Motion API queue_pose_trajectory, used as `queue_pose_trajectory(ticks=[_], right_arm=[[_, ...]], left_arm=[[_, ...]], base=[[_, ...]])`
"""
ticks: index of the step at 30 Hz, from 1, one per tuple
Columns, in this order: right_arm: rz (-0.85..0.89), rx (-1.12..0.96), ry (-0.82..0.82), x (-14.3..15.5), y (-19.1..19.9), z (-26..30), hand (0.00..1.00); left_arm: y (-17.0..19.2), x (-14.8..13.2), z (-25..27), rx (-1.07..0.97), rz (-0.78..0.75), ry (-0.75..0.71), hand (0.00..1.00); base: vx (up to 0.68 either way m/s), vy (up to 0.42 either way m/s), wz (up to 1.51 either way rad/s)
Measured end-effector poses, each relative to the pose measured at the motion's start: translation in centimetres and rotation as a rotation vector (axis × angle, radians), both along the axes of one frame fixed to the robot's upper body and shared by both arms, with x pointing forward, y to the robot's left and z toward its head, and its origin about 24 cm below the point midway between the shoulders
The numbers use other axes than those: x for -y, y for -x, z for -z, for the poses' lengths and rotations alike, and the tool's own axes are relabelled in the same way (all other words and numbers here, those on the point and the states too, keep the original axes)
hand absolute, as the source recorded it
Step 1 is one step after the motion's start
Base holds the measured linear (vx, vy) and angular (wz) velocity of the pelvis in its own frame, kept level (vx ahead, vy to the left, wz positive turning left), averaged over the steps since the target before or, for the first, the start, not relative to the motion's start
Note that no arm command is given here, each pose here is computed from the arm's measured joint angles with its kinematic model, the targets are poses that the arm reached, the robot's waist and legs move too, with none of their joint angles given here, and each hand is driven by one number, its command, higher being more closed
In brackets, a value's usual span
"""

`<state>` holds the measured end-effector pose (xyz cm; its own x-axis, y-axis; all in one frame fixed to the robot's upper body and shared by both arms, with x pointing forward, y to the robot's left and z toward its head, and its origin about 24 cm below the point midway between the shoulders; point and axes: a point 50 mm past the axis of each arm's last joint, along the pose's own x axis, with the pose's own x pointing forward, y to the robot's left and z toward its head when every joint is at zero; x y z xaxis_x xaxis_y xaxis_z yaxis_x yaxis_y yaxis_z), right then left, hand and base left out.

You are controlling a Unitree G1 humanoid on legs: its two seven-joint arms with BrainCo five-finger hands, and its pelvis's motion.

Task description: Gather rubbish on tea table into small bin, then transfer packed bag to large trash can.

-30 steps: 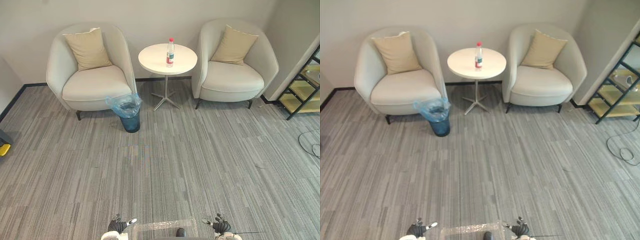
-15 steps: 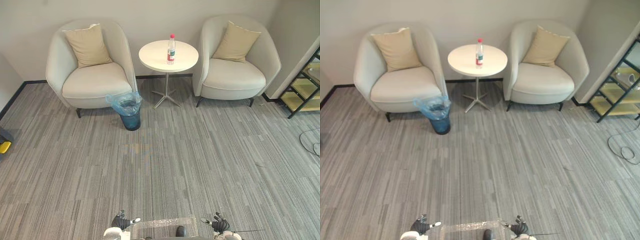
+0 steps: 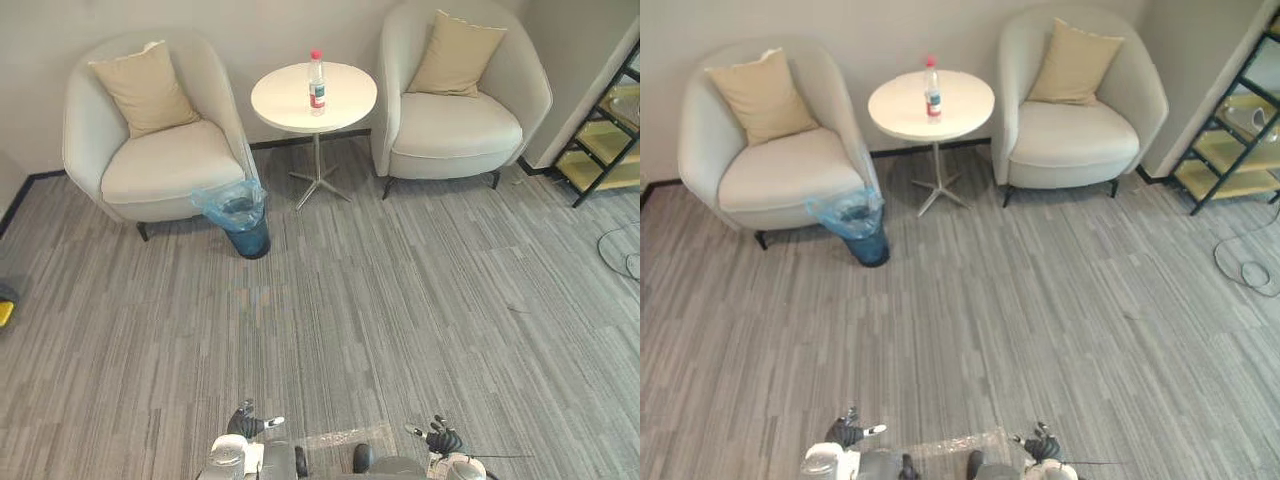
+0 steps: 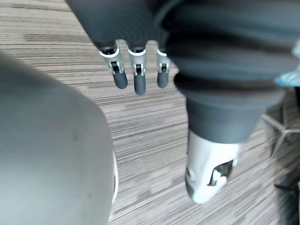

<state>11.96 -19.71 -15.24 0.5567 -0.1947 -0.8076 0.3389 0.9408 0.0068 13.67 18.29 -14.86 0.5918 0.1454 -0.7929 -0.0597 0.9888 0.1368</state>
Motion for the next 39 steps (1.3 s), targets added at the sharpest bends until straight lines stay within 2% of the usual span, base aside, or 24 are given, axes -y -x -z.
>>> queue_pose_trajectory(ticks=[5, 9, 15, 20, 23, 26, 32, 39], right_arm=[[-0.008, 0.013, 0.008, 0.2, -0.5, -0.2, 0.0], [-0.02, 0.006, -0.018, -0.9, 0.0, 0.0, 0.0], [-0.102, 0.024, 0.019, -0.7, -0.6, -0.3, 0.0], [-0.124, 0.051, 0.026, -0.6, -1.6, -0.7, 0.0], [-0.127, 0.028, 0.01, -1.1, -0.8, -0.3, 0.0], [-0.132, 0.042, 0.037, -0.2, -1.6, -0.6, 0.0], [-0.072, 0.005, 0.015, 0.1, -0.6, -0.2, 0.0], [-0.072, 0.008, 0.017, 0.0, -0.6, -0.2, 0.0]], left_arm=[[0.0, 0.5, -0.1, 0.016, -0.021, 0.021, 0.0], [0.2, -0.3, -0.1, 0.009, -0.02, 0.003, 0.0], [0.5, 0.1, 0.2, -0.016, 0.013, 0.004, 0.0], [0.2, 1.4, 0.3, -0.022, 0.052, 0.026, 0.0], [0.4, 0.7, 0.3, -0.03, 0.059, 0.005, 0.0], [0.1, 2.2, 0.4, -0.022, 0.048, 0.047, 0.0], [-0.8, 3.5, 0.0, 0.016, -0.003, 0.097, 0.0], [-1.3, 3.5, -0.4, 0.046, 0.03, 0.088, 0.0]], base=[[0.35, 0.201, -0.37], [0.44, 0.187, -0.29], [0.45, 0.111, 0.1], [0.41, -0.088, 0.41], [0.43, -0.227, 0.31], [0.36, -0.228, 0.04], [0.26, -0.17, 0.3], [0.29, 0.072, -0.11]])
